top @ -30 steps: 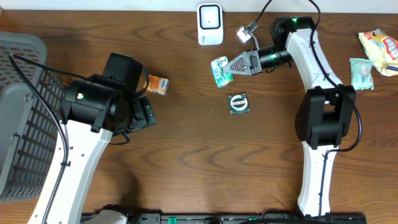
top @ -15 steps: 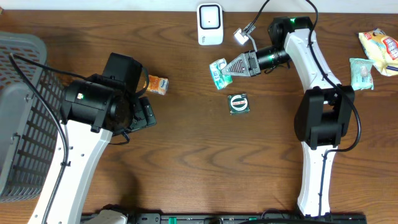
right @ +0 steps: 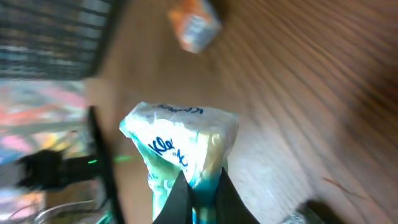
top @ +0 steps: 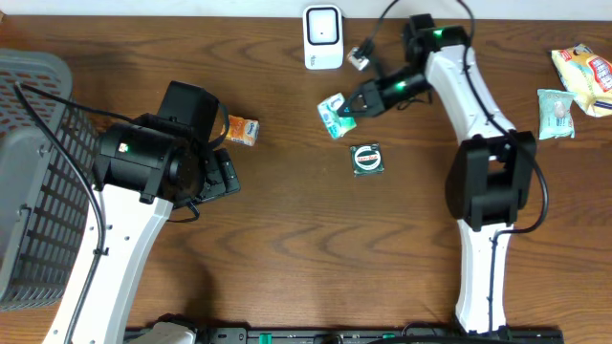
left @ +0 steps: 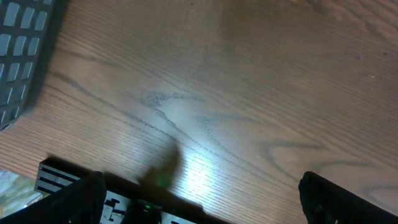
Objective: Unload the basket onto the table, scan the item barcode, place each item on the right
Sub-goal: 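Hold the Kleenex pack up in front of the scanner, right gripper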
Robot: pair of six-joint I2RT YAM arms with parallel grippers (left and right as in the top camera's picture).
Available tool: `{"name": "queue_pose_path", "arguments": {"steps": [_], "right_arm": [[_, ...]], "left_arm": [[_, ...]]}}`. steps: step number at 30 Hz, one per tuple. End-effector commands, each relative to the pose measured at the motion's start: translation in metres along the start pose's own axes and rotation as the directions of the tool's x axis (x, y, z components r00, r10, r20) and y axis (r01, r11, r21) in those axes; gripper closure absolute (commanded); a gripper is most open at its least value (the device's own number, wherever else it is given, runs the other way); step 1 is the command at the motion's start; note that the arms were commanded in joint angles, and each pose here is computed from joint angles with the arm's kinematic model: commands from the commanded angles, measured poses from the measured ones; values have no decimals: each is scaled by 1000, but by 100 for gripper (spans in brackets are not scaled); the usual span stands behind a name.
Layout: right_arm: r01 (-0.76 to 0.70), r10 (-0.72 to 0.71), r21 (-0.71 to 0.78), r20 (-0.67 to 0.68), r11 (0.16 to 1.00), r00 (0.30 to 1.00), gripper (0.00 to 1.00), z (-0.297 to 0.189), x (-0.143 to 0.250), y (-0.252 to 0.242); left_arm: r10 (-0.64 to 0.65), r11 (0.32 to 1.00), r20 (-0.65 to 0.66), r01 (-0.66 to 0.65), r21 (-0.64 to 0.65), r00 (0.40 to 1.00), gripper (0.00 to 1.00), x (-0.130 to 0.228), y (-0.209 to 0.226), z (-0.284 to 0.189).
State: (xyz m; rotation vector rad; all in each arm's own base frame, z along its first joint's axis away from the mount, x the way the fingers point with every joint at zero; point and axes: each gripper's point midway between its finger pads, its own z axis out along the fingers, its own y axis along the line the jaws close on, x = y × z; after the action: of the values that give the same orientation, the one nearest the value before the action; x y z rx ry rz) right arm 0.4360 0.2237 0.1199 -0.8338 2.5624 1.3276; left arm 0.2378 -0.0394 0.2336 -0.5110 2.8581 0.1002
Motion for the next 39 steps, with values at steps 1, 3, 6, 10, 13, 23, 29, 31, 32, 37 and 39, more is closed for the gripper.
{"name": "queue_pose_path", "arguments": {"steps": [1, 3, 6, 10, 13, 23, 29, 31, 32, 37, 39], "right_arm": [[-156, 179, 279, -61, 948, 982, 99, 13, 7, -17], [-186, 229, 420, -54, 888, 972, 99, 18, 9, -31], [-239, 311, 662, 10, 710, 950, 99, 14, 14, -54], [-247, 307, 866, 115, 435, 945, 99, -2, 15, -67], [-208, 249, 925, 130, 319, 960, 99, -5, 10, -62], [-65, 32, 994, 63, 83, 998, 99, 4, -13, -29], [-44, -15, 996, 45, 75, 999, 99, 17, -17, -15], [-46, -23, 996, 48, 81, 999, 99, 20, -19, -14], [-51, -28, 995, 53, 82, 998, 99, 20, -21, -13], [-59, -40, 994, 63, 86, 997, 99, 20, -25, -14], [-46, -40, 995, 49, 86, 998, 99, 21, -24, -13]], "left_arm": [[-14, 1000, 7, 14, 1, 1000, 2, -1, 2, -2], [-14, 1000, 7, 14, 1, 1000, 3, -1, 2, -2], [-14, 1000, 7, 14, 1, 1000, 2, -1, 2, -2], [-14, 1000, 7, 14, 1, 1000, 2, -1, 2, -2], [-14, 1000, 7, 14, 1, 1000, 2, -1, 2, -2], [-14, 1000, 7, 14, 1, 1000, 2, -1, 2, -2], [-14, 1000, 7, 14, 1, 1000, 2, -1, 2, -2], [-14, 1000, 7, 14, 1, 1000, 2, -1, 2, -2], [-14, 1000, 7, 14, 1, 1000, 2, -1, 2, -2], [-14, 1000, 7, 14, 1, 1000, 2, -1, 2, -2], [-14, 1000, 7, 14, 1, 1000, 3, -1, 2, -2]]}}
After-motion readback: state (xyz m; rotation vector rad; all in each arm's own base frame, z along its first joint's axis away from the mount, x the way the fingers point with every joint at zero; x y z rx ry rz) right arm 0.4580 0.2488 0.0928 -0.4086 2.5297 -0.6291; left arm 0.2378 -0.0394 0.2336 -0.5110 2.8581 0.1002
